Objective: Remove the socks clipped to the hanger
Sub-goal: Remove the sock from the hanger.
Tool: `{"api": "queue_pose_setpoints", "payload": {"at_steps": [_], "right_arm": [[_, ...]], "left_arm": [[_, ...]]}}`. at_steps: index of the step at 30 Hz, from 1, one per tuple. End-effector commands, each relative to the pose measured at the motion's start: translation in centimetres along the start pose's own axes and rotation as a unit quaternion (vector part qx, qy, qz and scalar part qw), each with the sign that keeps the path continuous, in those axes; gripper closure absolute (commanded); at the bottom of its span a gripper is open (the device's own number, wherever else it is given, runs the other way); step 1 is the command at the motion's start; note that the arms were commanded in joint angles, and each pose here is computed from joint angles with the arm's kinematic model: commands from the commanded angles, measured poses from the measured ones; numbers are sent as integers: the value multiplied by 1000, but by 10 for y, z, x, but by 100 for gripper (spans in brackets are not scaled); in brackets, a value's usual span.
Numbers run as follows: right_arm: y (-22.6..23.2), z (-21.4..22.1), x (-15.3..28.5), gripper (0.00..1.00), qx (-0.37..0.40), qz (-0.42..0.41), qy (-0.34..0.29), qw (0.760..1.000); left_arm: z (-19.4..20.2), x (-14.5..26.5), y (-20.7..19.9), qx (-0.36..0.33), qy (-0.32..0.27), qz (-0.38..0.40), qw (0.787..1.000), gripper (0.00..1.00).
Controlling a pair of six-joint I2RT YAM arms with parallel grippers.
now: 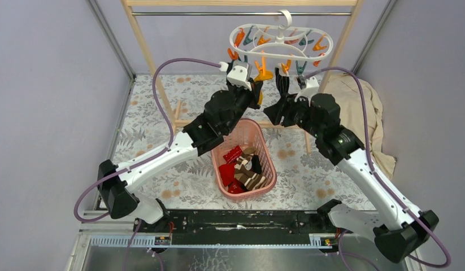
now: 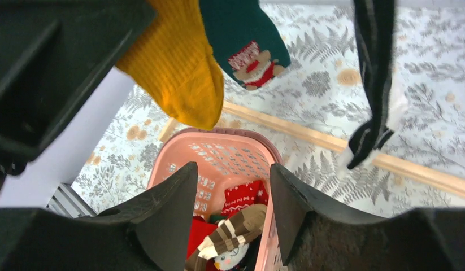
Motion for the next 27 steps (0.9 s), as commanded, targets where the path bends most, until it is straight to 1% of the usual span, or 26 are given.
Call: {"api": "queue_pose_setpoints", "payload": {"at_steps": [1, 5, 12, 19, 22, 24, 27], "right_arm": [[21, -31, 15, 42, 39, -71, -121, 989], [20, -26, 18, 40, 54, -80, -145, 985], [32, -29, 13, 37, 78, -95, -162, 979], [29, -24, -4, 35, 96, -54, -141, 984], [21, -22, -7, 35, 102, -13, -137, 985], [17, -19, -7, 35, 102, 3, -137, 985], [15, -18, -10, 38, 103, 12, -136, 985]], "left_arm": [[-18, -2, -14, 34, 8, 18, 999, 93], [-15, -6, -17, 42, 22, 14, 999, 93], [-2, -13, -22, 59, 48, 14, 997, 93], [6, -13, -25, 75, 63, 22, 995, 92], [5, -13, -27, 81, 63, 25, 994, 92], [10, -11, -27, 80, 74, 26, 994, 92], [10, -10, -28, 85, 77, 32, 993, 92]]}}
Point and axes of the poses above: each gripper's point midway between its finger pads, its own x axis back along the fingers, its own y axis along the line the jaws close on, z = x × y, the point moved 5 cm from there along x, back along the fingers
